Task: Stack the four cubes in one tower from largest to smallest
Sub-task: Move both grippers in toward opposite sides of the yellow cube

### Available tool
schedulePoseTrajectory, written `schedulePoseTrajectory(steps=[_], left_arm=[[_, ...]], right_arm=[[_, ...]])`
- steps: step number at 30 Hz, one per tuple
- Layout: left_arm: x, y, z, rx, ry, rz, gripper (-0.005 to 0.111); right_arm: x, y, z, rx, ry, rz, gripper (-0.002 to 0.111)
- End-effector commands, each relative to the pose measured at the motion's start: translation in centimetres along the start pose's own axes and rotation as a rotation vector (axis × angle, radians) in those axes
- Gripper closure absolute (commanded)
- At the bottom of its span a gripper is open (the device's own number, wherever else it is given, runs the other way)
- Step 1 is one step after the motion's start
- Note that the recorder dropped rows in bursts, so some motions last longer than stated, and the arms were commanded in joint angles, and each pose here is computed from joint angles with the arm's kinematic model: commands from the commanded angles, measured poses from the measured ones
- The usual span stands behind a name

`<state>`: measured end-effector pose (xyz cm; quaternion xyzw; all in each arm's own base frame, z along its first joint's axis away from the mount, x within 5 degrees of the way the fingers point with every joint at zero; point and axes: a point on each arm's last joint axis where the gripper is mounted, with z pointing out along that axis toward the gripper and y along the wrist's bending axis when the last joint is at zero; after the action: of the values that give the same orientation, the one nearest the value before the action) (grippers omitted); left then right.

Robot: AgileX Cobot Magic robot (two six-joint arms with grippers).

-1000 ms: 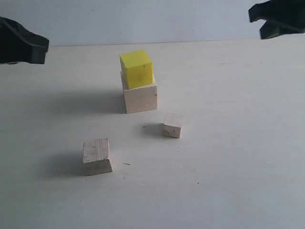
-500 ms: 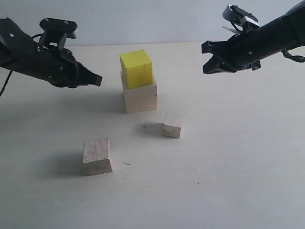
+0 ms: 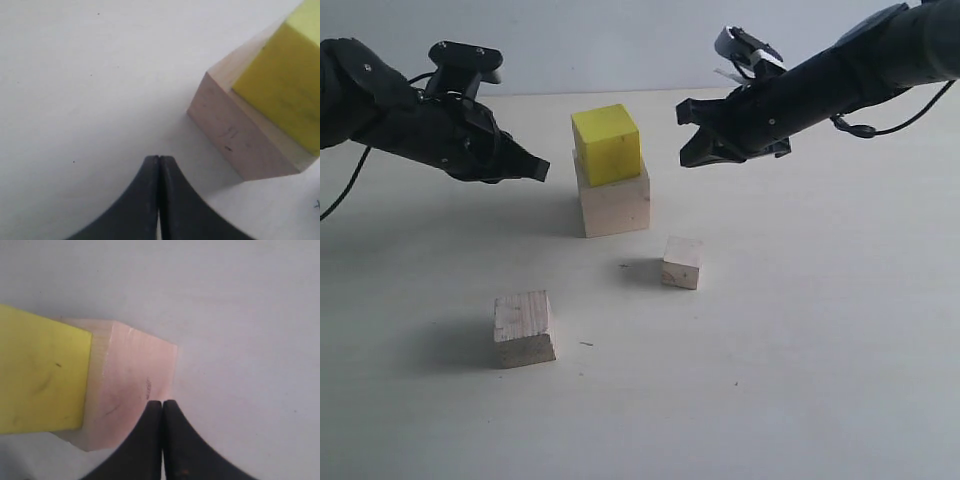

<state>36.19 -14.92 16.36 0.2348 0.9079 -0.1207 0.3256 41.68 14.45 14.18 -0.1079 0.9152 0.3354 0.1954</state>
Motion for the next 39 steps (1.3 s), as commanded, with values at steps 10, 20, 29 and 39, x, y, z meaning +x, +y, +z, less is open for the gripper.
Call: schedulePoseTrajectory(steps=[10, 20, 29, 39], left_arm=[[0.5, -0.6, 2.3, 0.115, 0.003, 0.014, 0.107], [-0.2, -1.1, 2.3, 0.174, -0.034, 0.087, 0.107], [-0.6, -1.7, 2.2, 0.237, -0.077, 0.099, 0.107], [-0.7, -1.7, 2.2, 0.240, -0.090, 0.083, 0.107]], right_arm=[[0.4, 0.8, 1.2, -0.017, 0.026, -0.020, 0.108], [0.7, 0.2, 1.9, -0.015, 0.040, 0.000, 0.108], [0.8, 1.1, 2.1, -0.127, 0.039, 0.010, 0.108], [1.2, 2.2, 2.7, -0.147, 0.056, -0.003, 0.108]])
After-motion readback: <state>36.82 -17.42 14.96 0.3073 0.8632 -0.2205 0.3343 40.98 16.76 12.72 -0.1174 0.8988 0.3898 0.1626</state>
